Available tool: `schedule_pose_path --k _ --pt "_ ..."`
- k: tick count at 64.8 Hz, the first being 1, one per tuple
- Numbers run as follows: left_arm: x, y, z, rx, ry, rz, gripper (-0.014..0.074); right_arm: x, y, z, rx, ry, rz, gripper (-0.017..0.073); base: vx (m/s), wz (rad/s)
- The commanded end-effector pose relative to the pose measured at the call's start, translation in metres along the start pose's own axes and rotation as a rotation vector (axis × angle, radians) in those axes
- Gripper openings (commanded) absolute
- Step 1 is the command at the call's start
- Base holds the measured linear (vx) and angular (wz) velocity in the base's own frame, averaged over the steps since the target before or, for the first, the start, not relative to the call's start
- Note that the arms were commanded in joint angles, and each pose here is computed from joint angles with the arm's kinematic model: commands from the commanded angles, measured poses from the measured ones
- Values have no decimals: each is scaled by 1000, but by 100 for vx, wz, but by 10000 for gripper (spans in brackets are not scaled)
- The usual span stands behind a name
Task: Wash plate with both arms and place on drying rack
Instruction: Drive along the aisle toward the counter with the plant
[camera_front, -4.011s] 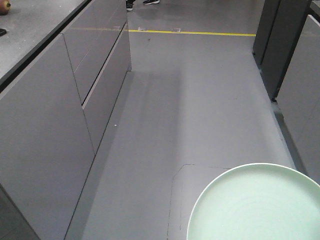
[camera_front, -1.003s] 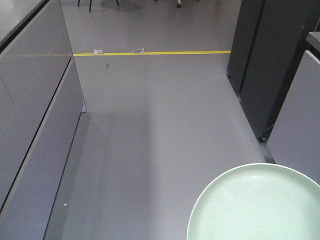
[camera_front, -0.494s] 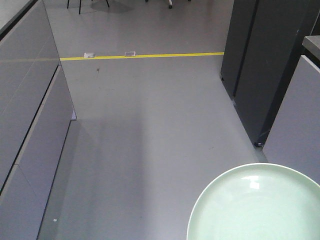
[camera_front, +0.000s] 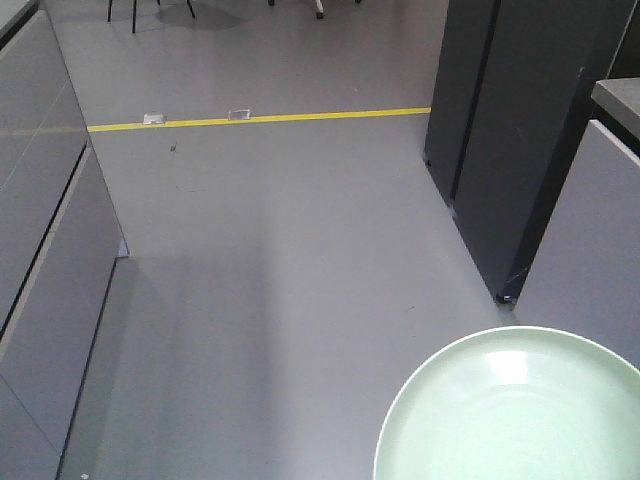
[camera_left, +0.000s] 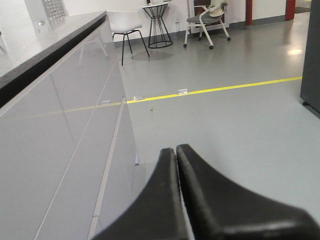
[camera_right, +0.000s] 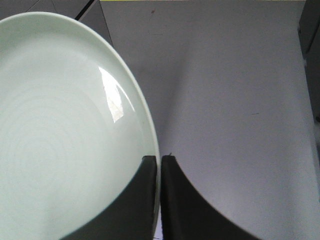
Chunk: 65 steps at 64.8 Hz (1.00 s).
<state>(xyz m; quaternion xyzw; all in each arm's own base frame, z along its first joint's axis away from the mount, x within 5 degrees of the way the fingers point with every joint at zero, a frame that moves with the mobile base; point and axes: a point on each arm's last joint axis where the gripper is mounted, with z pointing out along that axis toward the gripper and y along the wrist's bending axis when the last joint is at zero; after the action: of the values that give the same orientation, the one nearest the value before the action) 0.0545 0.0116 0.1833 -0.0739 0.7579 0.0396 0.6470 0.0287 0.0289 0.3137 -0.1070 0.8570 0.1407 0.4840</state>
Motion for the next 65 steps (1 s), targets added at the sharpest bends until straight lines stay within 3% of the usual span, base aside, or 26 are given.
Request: schedule_pose_path --k 1,65 --pt "-15 -2 -4 25 -101 -6 -6 -12 1 -3 4 -79 9 -1 15 -11" --pt "-15 -2 -4 25 -101 -6 -6 -12 1 -3 4 -79 9 -1 13 -22"
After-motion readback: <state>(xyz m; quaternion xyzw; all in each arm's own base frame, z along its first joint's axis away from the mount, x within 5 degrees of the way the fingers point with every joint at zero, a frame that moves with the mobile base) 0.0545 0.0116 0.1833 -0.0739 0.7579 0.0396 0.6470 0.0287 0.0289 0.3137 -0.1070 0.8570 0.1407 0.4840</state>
